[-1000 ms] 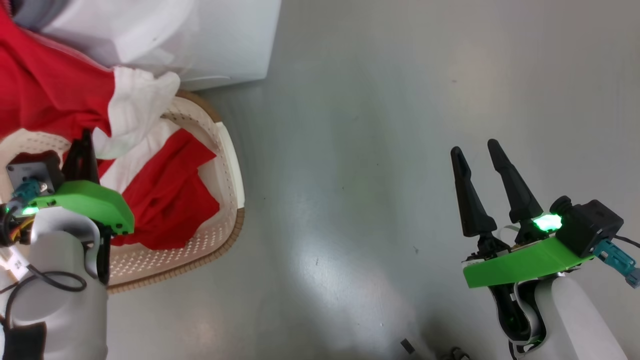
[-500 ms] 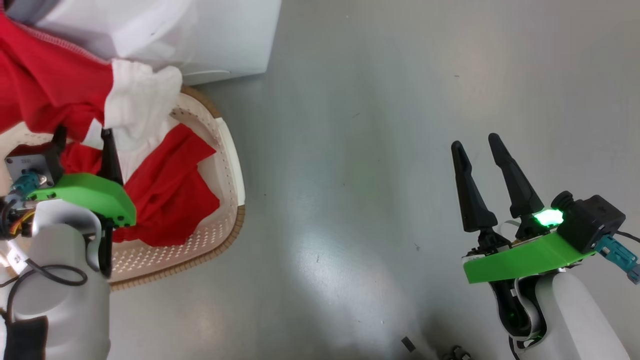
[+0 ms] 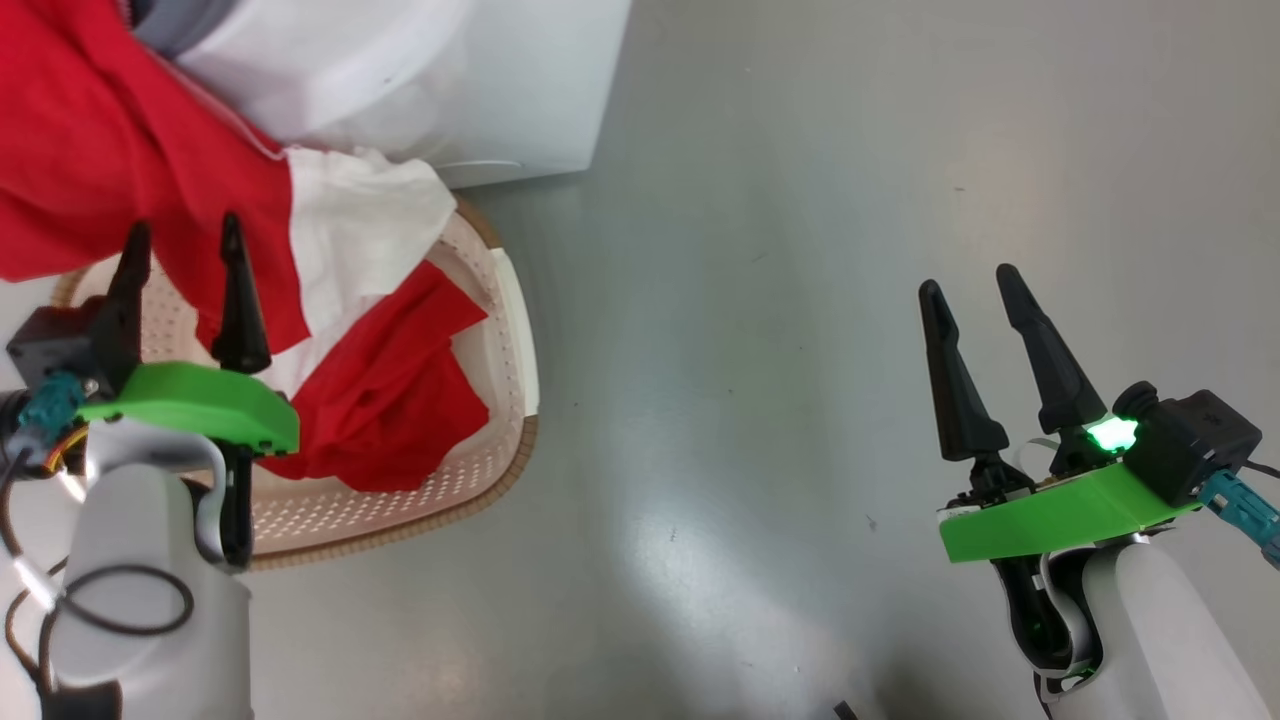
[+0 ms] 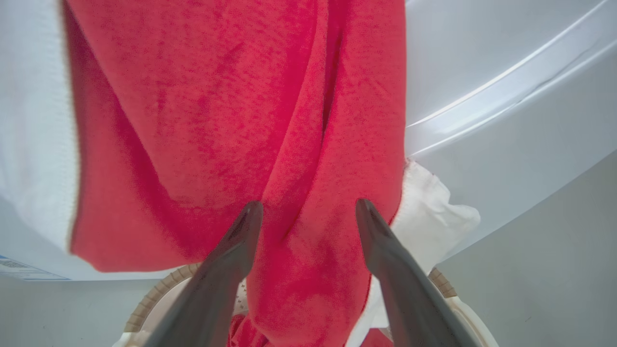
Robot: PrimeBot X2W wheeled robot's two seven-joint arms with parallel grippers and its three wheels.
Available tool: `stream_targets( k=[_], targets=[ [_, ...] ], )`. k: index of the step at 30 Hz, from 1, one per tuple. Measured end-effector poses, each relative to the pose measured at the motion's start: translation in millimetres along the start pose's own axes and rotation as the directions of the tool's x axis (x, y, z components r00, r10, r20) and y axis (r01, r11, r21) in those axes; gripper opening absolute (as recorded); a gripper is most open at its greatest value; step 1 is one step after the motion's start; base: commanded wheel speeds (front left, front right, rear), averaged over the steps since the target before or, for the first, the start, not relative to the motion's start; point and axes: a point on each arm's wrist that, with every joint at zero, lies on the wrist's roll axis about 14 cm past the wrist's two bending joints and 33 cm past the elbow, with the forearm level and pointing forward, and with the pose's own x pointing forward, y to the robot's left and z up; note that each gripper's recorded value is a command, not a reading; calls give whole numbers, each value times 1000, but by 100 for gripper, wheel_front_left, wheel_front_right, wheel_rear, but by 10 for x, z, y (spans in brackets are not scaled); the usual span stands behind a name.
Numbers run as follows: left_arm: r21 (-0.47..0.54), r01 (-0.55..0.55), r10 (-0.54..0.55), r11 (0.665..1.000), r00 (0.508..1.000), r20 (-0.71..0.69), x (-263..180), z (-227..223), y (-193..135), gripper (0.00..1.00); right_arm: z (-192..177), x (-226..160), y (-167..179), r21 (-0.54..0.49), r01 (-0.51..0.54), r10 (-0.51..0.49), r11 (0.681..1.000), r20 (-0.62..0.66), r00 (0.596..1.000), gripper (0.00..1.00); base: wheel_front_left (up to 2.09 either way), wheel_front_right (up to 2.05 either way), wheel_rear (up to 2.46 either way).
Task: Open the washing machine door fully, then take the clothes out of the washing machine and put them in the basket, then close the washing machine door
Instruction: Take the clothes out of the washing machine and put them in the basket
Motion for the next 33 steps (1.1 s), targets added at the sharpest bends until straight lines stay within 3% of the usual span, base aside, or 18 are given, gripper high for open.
stream_targets(
  k=[18,26,33],
  targets=[
    [30,-50,44,998,981,187,-670,546,251,100,83,-16,208,-12,-64,64,998,16,998,100,0,0,0],
    [-6,-72,72,997,979,189,-995,499,289,100,126,-21,246,-15,-76,77,997,25,997,100,0,0,0],
    [-19,-78,80,997,978,193,-1007,496,286,100,74,-49,208,-14,-65,66,998,10,998,100,0,0,0]
  ],
)
